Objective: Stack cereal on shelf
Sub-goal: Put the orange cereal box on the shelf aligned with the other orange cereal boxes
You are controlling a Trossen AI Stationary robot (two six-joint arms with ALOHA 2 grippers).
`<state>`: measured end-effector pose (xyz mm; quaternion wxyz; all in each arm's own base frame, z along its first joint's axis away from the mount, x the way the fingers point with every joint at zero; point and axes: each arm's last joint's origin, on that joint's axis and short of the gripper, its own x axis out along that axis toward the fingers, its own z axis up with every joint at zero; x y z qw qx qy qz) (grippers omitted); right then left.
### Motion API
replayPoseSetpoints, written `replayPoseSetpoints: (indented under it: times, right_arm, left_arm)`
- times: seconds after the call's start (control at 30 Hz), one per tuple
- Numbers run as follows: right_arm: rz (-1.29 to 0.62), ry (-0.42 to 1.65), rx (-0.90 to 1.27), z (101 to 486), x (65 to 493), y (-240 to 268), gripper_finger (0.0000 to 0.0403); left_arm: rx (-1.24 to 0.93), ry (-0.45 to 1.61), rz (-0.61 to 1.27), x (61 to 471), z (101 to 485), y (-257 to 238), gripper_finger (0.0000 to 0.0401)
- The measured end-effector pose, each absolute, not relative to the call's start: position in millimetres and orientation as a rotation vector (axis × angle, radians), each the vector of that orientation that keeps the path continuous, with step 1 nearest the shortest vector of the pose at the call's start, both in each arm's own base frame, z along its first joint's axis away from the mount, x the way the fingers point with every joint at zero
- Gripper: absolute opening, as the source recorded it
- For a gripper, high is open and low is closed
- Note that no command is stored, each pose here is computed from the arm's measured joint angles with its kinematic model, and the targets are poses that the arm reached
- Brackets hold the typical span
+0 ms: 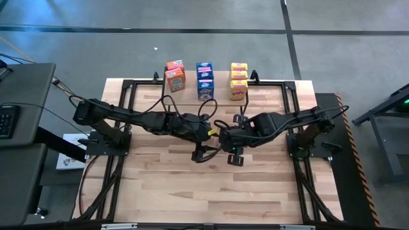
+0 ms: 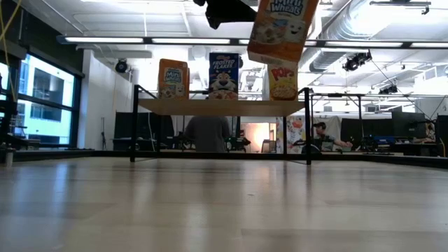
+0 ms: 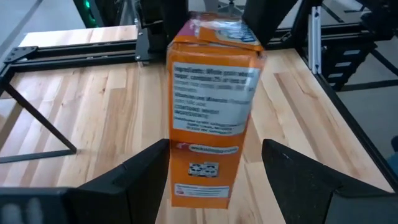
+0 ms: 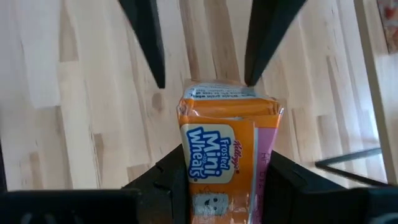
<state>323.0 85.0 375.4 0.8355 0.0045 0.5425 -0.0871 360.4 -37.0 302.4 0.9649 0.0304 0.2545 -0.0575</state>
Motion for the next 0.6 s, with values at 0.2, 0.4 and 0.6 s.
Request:
replayPoseSetpoints:
  times: [0.2,0.4,0.6]
  right_arm:
    - [-0.151,1.078,-0.005,378.4,329.4,87.7,0.0131]
    - [-0.140,1.067,-0.022,378.9,330.3,87.9,0.0131]
    - [-0.148,1.065,-0.026,378.9,330.4,87.6,0.0131]
  left_arm:
    - [0.060,0.515,-0.118,360.5,302.4,-36.7,0.0248]
    - [0.053,0.517,-0.117,360.4,302.3,-36.7,0.0245]
    - [0.051,0.517,-0.122,360.4,302.3,-36.8,0.0210]
